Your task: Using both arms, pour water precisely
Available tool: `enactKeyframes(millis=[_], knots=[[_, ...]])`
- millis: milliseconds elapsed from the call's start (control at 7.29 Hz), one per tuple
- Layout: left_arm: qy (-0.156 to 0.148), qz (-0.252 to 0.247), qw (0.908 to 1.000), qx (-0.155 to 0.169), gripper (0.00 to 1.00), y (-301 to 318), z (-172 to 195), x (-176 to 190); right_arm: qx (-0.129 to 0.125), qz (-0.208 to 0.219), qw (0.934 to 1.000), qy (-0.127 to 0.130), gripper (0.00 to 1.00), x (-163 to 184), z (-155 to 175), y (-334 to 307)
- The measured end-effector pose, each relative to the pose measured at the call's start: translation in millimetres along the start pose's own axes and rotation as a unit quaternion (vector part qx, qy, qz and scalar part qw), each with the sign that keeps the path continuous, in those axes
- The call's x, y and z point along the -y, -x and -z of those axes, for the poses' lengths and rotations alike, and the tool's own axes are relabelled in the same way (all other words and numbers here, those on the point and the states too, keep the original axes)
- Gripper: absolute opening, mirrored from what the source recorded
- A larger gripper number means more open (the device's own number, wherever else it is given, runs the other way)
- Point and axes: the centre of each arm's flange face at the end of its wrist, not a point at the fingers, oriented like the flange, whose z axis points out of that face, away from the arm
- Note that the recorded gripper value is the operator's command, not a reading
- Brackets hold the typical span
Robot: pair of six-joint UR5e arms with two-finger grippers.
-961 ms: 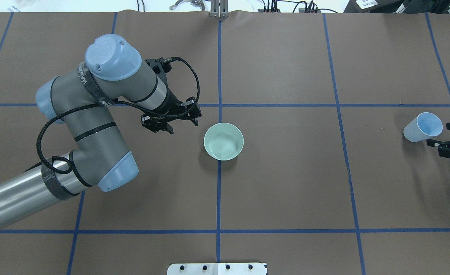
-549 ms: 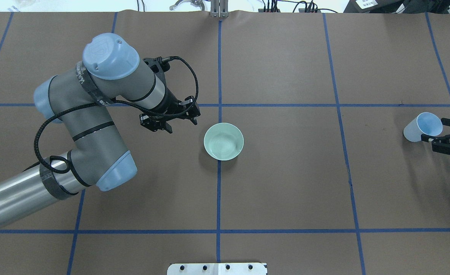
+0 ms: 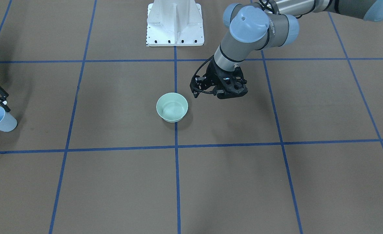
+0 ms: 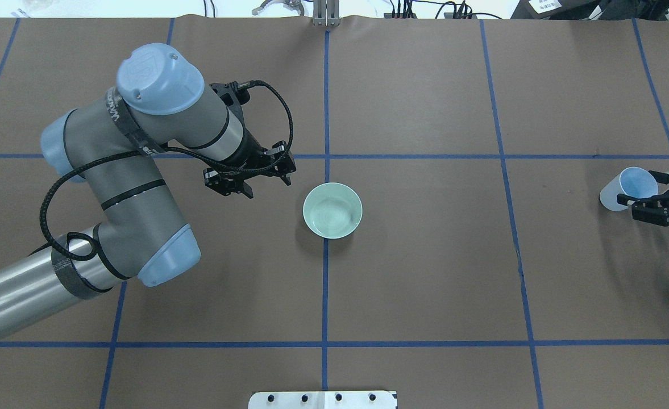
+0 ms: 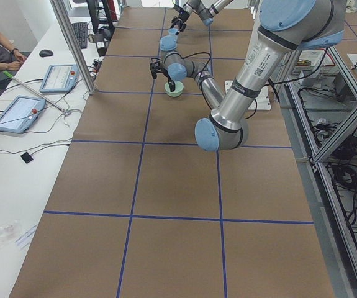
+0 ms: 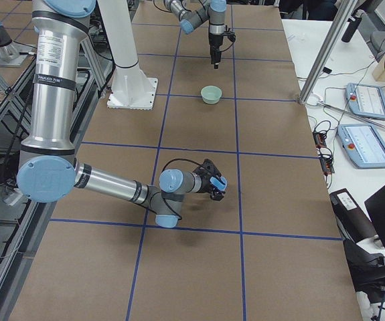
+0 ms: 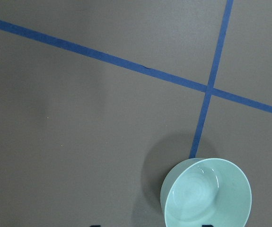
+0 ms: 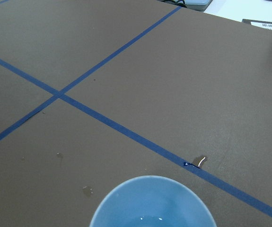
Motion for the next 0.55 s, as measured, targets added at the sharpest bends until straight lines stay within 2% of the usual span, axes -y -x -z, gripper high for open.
enactKeyframes(millis=[549], knots=[[-0.001,0.001,1.0000,0.001,0.77,2.3,1.1,1.8,0.003,0.004,1.0000,0.002,0.96,-2.1,-9.7,7.9]])
